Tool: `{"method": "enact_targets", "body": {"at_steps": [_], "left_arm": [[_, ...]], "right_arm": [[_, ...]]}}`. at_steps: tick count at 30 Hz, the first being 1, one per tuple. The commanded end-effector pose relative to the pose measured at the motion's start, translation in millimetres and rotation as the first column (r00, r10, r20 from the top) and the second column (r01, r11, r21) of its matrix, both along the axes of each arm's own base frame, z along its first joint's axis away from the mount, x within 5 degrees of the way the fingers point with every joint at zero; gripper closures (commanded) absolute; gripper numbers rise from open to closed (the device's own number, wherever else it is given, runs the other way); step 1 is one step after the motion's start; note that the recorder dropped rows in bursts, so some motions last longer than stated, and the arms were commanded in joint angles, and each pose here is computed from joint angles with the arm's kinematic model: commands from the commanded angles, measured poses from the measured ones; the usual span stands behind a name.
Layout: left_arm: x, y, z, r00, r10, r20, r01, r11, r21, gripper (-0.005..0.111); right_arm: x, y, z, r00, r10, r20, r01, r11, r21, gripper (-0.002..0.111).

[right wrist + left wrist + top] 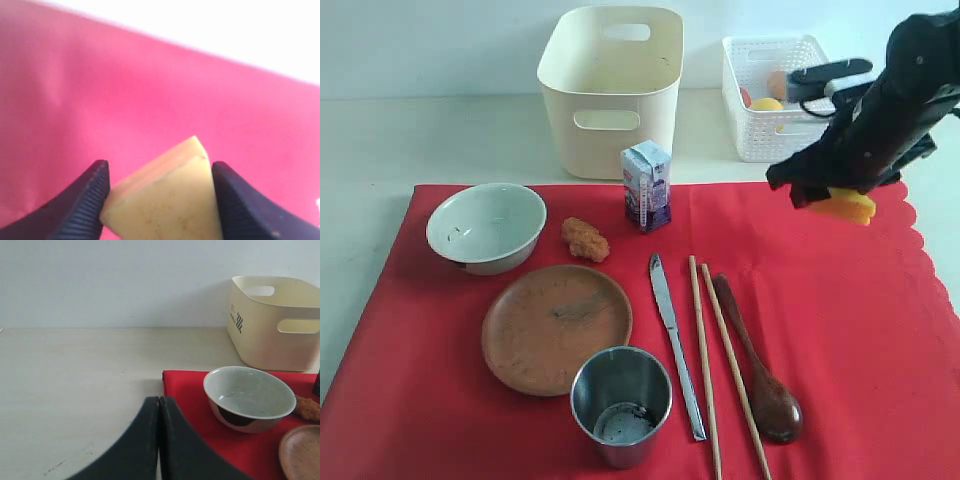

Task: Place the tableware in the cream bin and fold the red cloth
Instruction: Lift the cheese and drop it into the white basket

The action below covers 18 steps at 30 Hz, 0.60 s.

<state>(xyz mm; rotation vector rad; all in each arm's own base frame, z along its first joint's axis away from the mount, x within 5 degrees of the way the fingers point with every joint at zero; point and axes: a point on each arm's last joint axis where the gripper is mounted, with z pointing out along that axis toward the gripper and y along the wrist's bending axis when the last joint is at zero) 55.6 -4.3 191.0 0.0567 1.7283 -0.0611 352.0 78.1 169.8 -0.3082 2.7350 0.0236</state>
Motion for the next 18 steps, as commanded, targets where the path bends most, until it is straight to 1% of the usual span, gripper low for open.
{"method": "enact_targets", "body": {"at_steps": [1, 3, 6, 11, 18], "left_arm": [[0, 0, 1, 1.000, 0.002, 0.008, -0.002, 1.000, 0.001, 0.106], [0, 0, 1, 1.000, 0.002, 0.008, -0.002, 1.000, 0.001, 0.106], [0, 0, 1, 1.000, 0.002, 0.008, -0.002, 1.000, 0.001, 0.106], [0, 0, 1, 1.000, 0.002, 0.008, -0.002, 1.000, 0.001, 0.106], [0, 0, 1, 1.000, 0.002, 0.008, -0.002, 1.000, 0.001, 0.106]], "right_arm": [[4, 2, 41, 0.976, -0.043, 0.215, 0.023, 0.995, 0.095, 0.108], [8, 3, 53, 0.952, -0.052, 0.302, 0.016, 0.992, 0.123, 0.108], [14, 5, 62, 0.915, -0.060, 0.398, 0.001, 0.989, 0.147, 0.108], [33, 9, 72, 0.889, -0.066, 0.454, -0.009, 0.987, 0.161, 0.108], [75, 18, 89, 0.841, -0.077, 0.535, -0.025, 0.983, 0.181, 0.108]]}}
